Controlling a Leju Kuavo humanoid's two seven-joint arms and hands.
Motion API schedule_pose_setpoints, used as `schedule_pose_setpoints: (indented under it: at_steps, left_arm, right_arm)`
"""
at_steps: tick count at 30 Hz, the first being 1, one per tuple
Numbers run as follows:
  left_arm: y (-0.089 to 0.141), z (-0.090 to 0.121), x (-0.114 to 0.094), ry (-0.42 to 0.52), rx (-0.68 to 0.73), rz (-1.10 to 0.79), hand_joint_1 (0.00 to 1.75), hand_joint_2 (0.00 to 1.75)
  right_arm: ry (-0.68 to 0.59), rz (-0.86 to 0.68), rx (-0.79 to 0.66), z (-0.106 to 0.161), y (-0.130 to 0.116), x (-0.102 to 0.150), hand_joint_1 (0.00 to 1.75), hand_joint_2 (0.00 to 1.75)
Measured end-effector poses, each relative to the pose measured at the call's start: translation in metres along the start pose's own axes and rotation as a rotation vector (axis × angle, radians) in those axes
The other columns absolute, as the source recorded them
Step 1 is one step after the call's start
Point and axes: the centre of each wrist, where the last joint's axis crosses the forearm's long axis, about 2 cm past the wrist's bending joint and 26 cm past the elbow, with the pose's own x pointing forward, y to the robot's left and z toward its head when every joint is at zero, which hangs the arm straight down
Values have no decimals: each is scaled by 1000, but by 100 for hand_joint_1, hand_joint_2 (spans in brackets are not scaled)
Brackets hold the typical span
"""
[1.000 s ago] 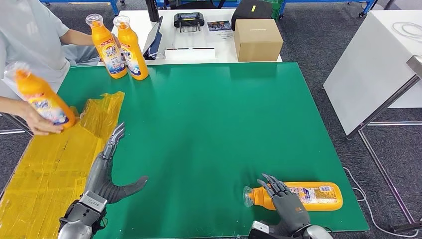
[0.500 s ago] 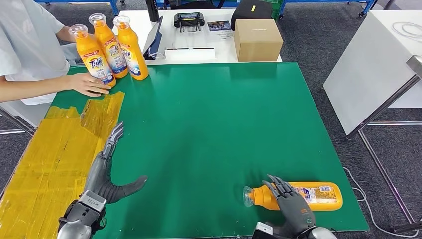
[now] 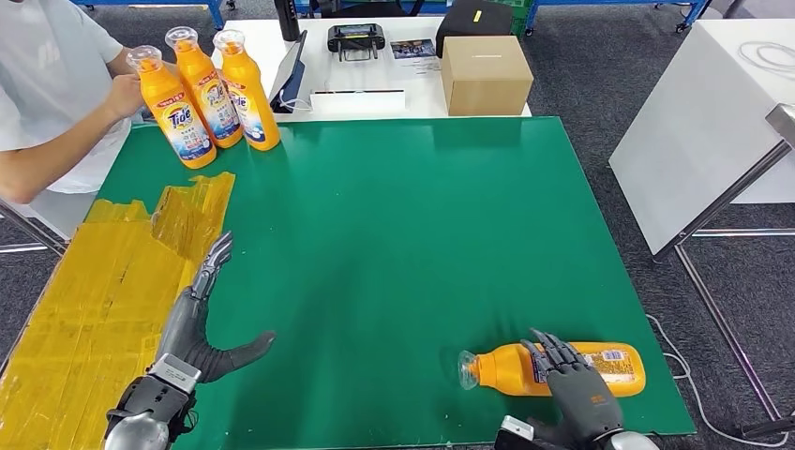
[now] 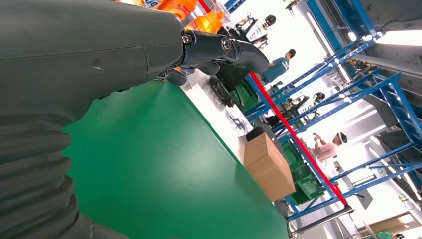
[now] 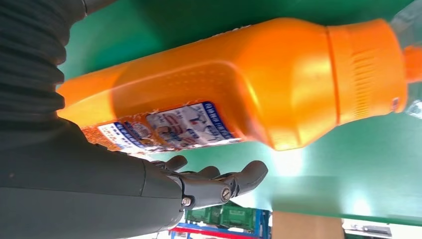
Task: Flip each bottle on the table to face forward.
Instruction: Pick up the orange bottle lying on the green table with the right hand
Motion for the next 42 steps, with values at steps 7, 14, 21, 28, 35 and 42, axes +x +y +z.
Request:
schedule_pose_setpoints:
  at_steps: [7,14,21,28,35,42]
  left_arm:
    - [0,1,0,8,-9,3,0,175]
    - [0,1,0,11,-10,3,0,175]
    - [0,0,0,20,-14,3,0,175]
    - [0,-1,0,33,-18,5,0,175]
    - [0,-2,0,35,-19,5,0,175]
    - [0,-2,0,42,-19,5,0,175]
  right_arm:
    - [41,19,12,5,-1,-5,0,175]
    - [71,26,16,7,-2,-10,0,175]
    - [129,75,21,7,-3,-14,0,175]
    - [231,136,19,3,-5,-23,0,175]
    - [297,143,1,-4,-6,-29,0,175]
    - [325,150,-2,-8,-5,-31,0,175]
